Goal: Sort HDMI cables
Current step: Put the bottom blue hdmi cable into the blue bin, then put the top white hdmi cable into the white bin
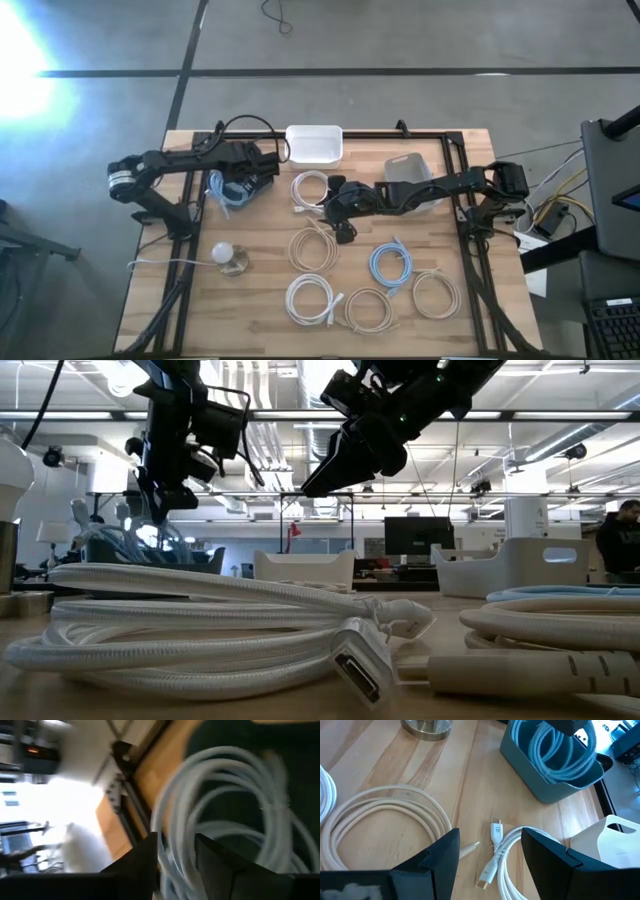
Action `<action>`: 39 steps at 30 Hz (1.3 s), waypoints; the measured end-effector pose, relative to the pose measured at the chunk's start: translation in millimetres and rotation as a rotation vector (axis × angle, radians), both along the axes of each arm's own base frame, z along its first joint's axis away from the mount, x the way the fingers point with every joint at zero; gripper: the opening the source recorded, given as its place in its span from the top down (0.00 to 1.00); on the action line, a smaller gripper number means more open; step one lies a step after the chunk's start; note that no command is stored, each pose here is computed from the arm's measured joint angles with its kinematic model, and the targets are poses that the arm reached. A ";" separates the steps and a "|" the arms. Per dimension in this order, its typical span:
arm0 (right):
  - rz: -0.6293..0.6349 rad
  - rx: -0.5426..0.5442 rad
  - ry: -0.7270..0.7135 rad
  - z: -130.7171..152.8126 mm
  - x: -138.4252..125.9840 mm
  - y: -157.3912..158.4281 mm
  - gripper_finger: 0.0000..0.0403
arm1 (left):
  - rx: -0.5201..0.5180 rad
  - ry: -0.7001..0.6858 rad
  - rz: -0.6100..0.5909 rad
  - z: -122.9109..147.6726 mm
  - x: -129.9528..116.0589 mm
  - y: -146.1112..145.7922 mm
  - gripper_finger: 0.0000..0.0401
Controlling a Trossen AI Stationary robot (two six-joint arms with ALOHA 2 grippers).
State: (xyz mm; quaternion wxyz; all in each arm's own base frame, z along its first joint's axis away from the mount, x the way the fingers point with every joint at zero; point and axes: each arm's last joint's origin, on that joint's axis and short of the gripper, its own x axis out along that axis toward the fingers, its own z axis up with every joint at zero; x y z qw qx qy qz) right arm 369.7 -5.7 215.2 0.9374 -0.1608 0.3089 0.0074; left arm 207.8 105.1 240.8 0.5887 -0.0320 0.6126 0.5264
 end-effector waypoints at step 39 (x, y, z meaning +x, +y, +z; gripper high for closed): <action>-0.135 0.133 0.010 -9.0 -0.9 -11.8 0.48 | -0.076 -0.248 -0.688 29.6 51.4 -29.0 0.66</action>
